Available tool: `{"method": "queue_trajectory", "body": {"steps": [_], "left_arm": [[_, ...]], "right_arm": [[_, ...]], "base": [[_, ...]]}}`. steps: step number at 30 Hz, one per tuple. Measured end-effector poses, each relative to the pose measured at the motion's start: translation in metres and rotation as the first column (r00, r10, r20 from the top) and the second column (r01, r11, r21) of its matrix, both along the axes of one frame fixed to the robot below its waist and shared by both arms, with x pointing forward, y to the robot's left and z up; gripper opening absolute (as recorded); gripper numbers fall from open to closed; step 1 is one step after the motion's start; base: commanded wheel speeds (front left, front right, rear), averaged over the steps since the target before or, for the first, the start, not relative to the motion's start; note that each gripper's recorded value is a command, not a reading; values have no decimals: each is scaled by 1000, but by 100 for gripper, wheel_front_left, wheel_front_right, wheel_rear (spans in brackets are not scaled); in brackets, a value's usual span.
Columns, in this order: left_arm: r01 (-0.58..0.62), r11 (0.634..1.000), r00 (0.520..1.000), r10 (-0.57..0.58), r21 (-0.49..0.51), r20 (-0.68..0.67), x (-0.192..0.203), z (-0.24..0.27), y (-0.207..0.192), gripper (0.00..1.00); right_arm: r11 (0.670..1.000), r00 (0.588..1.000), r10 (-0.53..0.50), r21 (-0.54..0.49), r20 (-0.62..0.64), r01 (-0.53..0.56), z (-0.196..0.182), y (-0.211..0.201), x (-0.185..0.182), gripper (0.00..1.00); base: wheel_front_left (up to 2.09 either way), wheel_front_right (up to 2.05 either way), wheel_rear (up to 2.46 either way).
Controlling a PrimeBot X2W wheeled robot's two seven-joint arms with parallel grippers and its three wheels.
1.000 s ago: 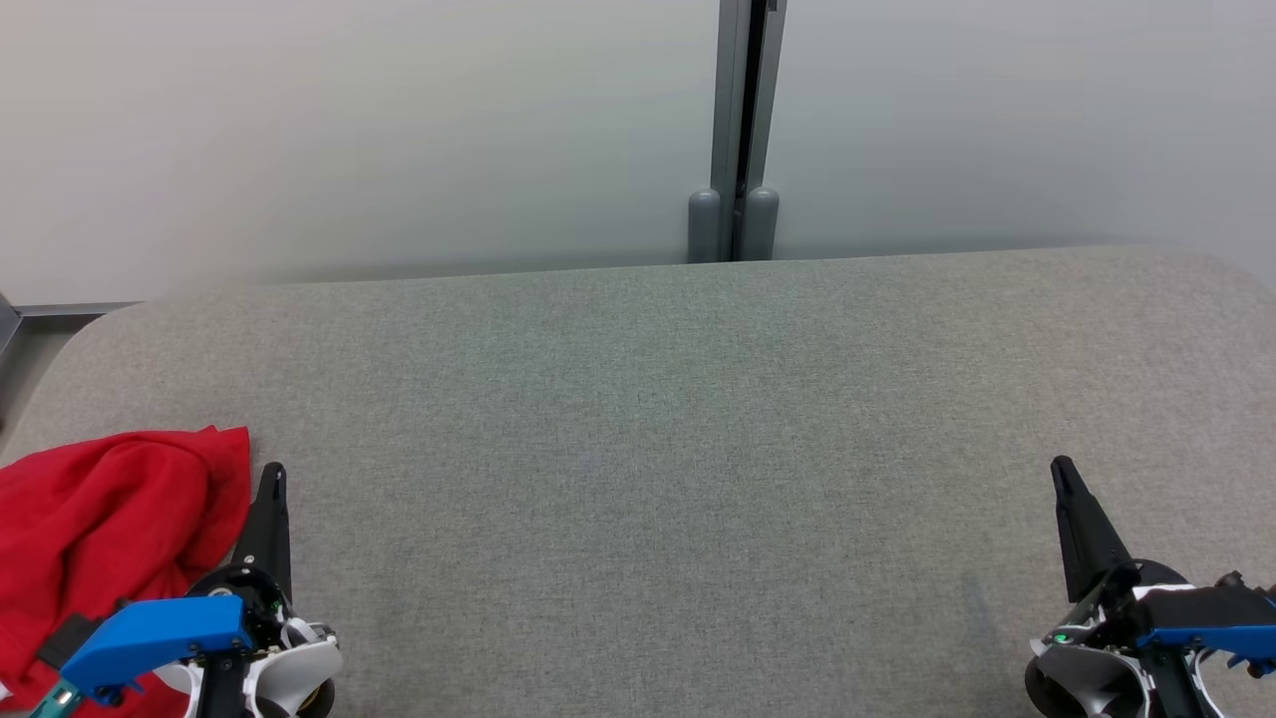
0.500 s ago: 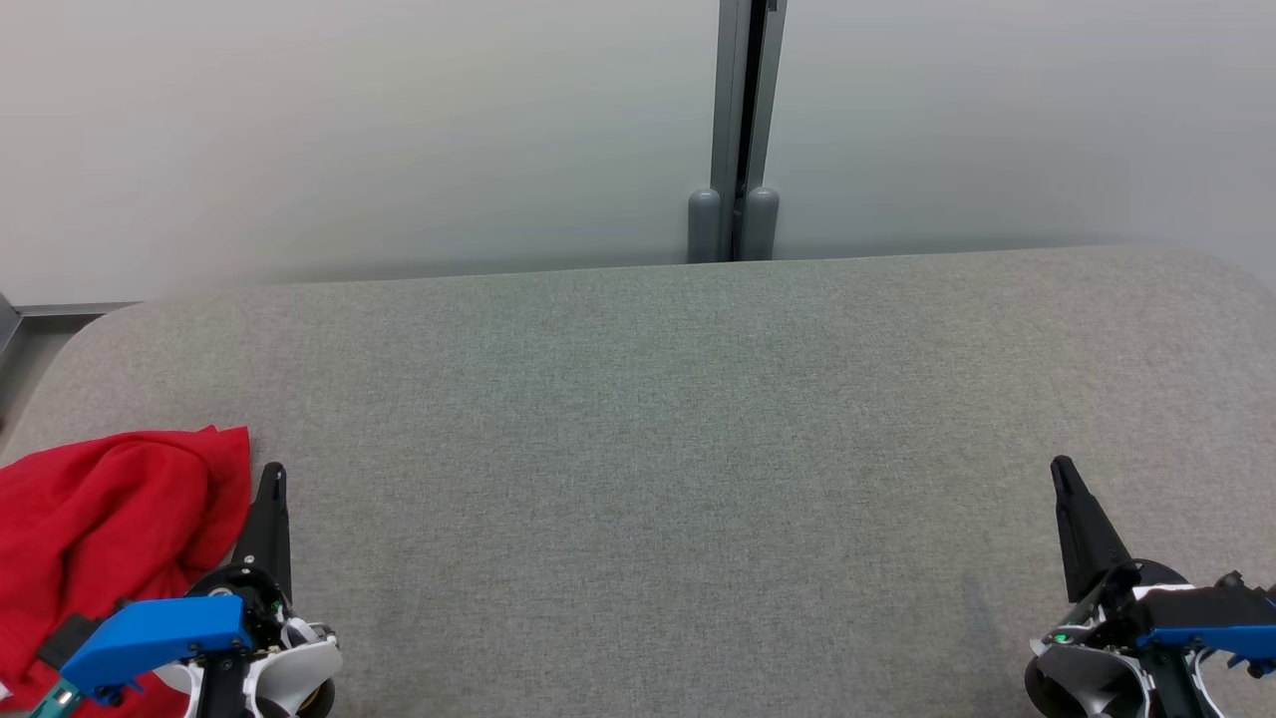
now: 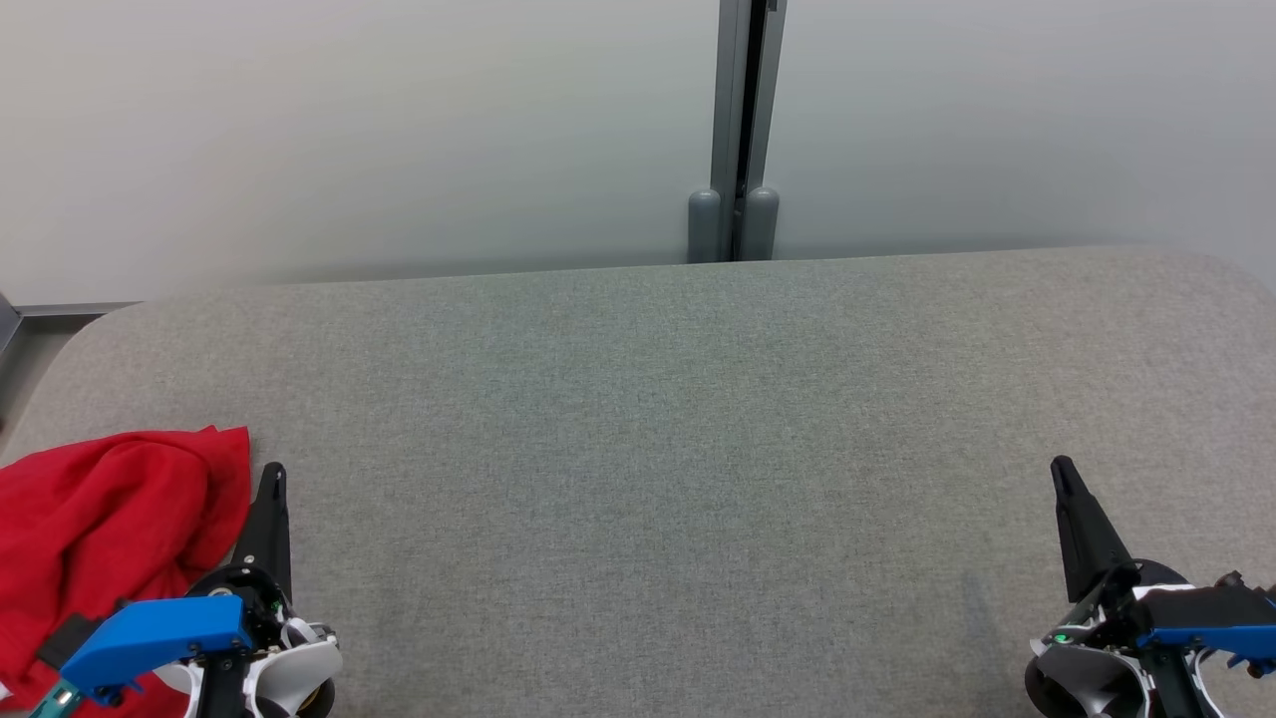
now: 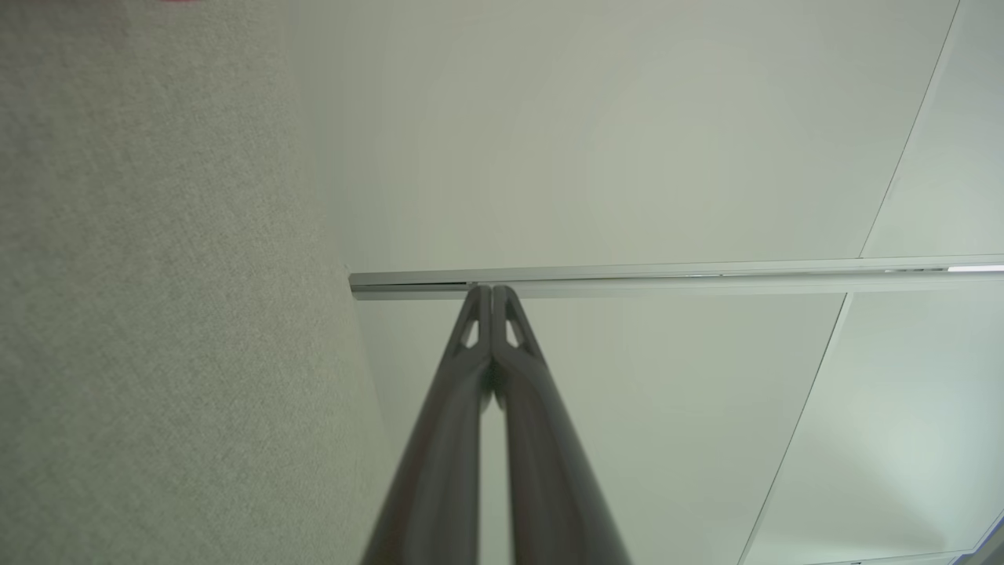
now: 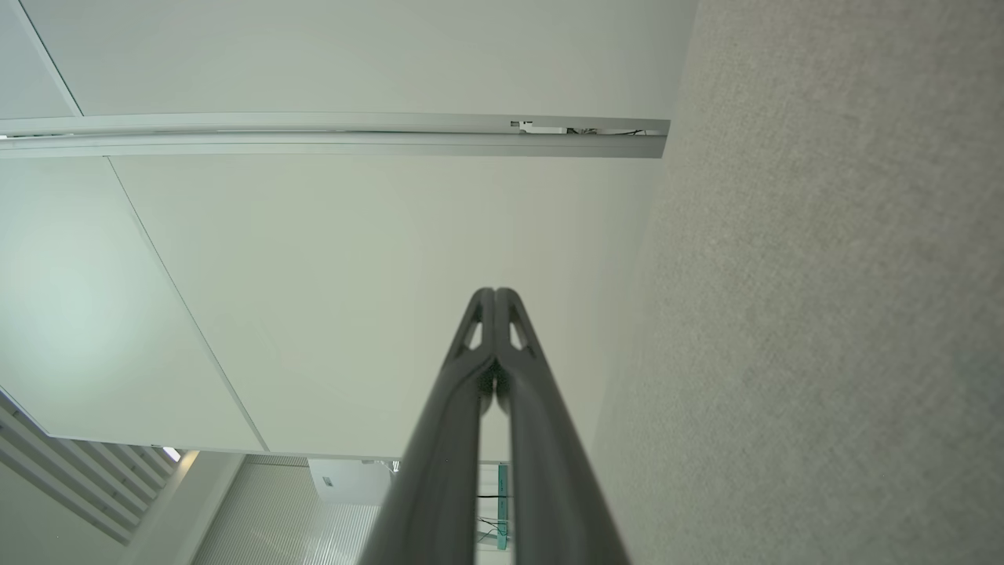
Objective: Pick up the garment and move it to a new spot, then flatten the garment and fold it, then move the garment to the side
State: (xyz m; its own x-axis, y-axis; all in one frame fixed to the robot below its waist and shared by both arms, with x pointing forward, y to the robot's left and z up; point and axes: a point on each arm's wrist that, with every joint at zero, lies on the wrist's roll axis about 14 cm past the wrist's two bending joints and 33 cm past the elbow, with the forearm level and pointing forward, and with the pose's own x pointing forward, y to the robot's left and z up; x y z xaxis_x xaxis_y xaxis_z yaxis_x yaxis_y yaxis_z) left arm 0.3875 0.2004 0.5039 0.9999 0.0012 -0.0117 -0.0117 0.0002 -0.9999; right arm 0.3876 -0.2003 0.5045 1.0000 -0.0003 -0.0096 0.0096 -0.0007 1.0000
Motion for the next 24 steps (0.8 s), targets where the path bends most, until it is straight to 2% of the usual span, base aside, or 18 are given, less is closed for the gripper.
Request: {"method": "queue_trajectory", "body": {"steps": [2,3,7,11,24], "left_arm": [[0,1000,1000,0,0,-3,0,-1,0,0],[-1,1000,1000,1,-2,-13,-2,-4,0,100],[-8,1000,996,7,-10,-91,-15,-31,1,100],[-22,1000,995,23,4,-100,-16,-33,3,100],[-5,977,994,29,213,-108,-12,-33,10,100]], "right_arm": [[1000,1000,0,0,-2,0,-1,0,0,0],[1000,1000,0,1,-12,0,-4,0,-2,100],[1000,997,-1,10,-79,2,-27,2,-12,100],[1000,996,-3,-9,-85,2,-28,4,-12,100],[979,997,-1,-204,-82,-16,-25,10,-4,100]], "base": [[0,0,0],[0,0,0],[0,0,0],[0,0,0],[0,0,0]]}}
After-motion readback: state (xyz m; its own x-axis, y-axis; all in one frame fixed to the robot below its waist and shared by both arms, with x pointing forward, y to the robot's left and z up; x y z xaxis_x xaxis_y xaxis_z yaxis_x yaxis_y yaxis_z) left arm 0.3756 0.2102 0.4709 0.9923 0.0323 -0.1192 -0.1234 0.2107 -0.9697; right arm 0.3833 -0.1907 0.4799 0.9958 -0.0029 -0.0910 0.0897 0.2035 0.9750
